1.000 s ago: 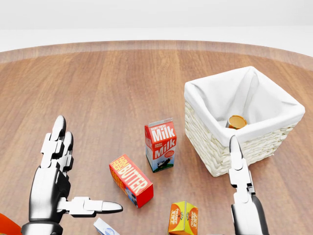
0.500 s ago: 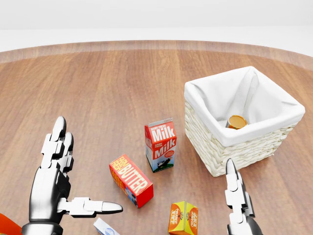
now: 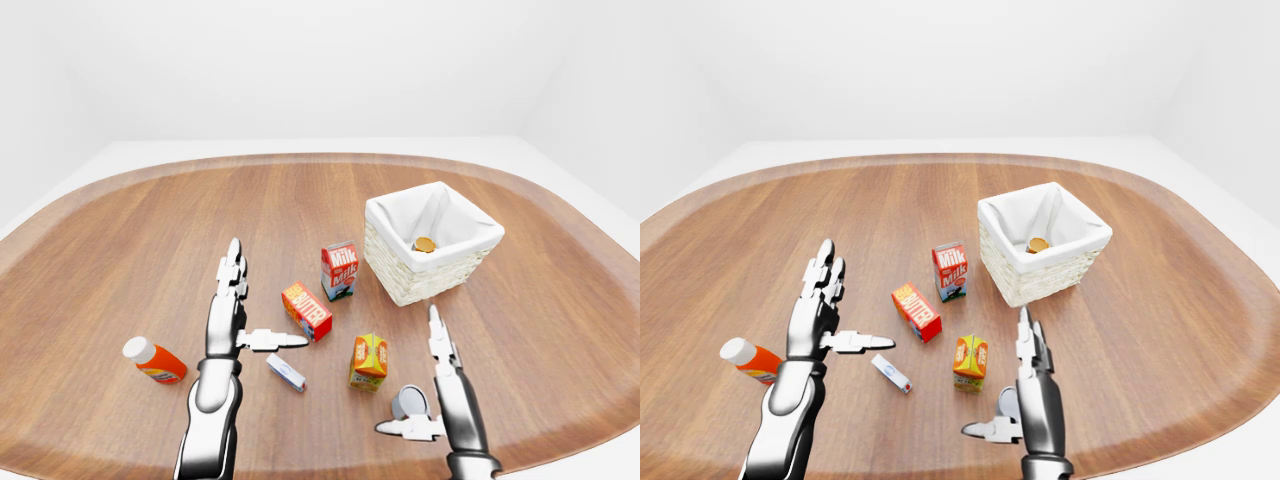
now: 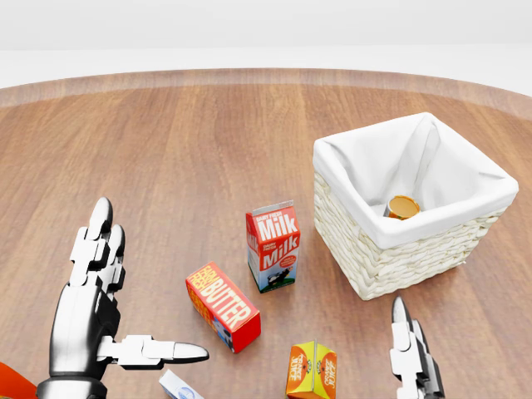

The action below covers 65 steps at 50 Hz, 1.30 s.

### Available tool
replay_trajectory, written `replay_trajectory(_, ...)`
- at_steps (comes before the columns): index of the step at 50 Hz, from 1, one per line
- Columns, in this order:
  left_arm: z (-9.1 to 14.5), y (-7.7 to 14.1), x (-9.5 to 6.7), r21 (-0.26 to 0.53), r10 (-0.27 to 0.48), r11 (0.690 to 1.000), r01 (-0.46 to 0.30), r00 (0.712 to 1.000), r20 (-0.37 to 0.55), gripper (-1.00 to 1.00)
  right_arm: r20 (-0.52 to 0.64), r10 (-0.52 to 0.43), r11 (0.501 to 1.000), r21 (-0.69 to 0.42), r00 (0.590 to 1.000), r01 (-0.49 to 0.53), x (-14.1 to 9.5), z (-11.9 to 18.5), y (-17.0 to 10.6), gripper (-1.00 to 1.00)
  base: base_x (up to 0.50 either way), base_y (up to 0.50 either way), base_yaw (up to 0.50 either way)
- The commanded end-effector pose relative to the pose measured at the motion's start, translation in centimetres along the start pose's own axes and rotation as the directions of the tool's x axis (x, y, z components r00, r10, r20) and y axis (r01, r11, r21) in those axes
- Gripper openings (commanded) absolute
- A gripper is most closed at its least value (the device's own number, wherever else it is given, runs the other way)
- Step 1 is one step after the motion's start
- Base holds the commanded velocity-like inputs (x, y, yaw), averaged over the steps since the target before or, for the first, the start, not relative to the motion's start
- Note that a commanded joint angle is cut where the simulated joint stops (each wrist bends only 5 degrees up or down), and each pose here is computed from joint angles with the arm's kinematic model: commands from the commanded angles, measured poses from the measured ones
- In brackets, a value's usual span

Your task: Pick up the alphabet soup and the tomato sauce, and put them in the basket.

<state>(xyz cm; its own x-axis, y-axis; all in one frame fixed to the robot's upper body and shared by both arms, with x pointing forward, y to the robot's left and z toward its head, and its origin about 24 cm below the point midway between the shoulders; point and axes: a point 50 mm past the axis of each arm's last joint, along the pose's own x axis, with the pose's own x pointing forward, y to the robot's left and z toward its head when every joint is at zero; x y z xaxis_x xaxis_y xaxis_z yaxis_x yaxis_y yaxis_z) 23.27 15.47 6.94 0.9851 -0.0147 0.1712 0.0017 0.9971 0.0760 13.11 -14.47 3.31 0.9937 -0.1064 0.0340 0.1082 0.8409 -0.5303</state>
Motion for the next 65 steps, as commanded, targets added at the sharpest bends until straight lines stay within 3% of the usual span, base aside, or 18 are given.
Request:
replay_trajectory(1, 0.1, 0.1, 0.0, -0.002, 0.004, 1.000, -0.004, 1.000, 0.003, 1.00, -0.025, 0.018, 1.000, -0.007, 1.000, -0.018, -0.7, -0.3, -0.1, 1.00, 0.00, 0.00, 0.00)
replay_trajectory(10, 0.1, 0.1, 0.0, -0.002, 0.004, 1.000, -0.004, 1.000, 0.003, 1.00, -0.052, 0.031, 0.999, -0.027, 0.998, -0.032, -1.1, -1.0, 0.3, 1.00, 0.00, 0.00, 0.00)
replay_trajectory(14, 0.1, 0.1, 0.0, -0.002, 0.004, 1.000, -0.004, 1.000, 0.003, 1.00, -0.124, 0.024, 0.996, -0.081, 0.992, -0.034, -1.5, -3.2, 1.0, 1.00, 0.00, 0.00, 0.00)
replay_trajectory(17, 0.1, 0.1, 0.0, -0.002, 0.004, 1.000, -0.004, 1.000, 0.003, 1.00, -0.098, 0.032, 0.998, -0.049, 0.995, -0.037, -1.4, -2.2, 0.6, 1.00, 0.00, 0.00, 0.00)
replay_trajectory(20, 0.1, 0.1, 0.0, -0.002, 0.004, 1.000, -0.004, 1.000, 0.003, 1.00, -0.147, 0.024, 0.995, -0.088, 0.989, -0.037, -1.6, -3.7, 1.0, 1.00, 0.00, 0.00, 0.00)
replay_trajectory(24, 0.1, 0.1, 0.0, -0.002, 0.004, 1.000, -0.004, 1.000, 0.003, 1.00, -0.136, 0.026, 0.998, -0.061, 0.990, -0.035, -1.6, -3.0, 0.4, 1.00, 0.00, 0.00, 0.00)
replay_trajectory(65, 0.1, 0.1, 0.0, -0.002, 0.004, 1.000, -0.004, 1.000, 0.003, 1.00, -0.306, 0.036, 0.990, -0.118, 0.951, -0.076, -1.4, -7.7, 2.4, 1.00, 0.00, 0.00, 0.00)
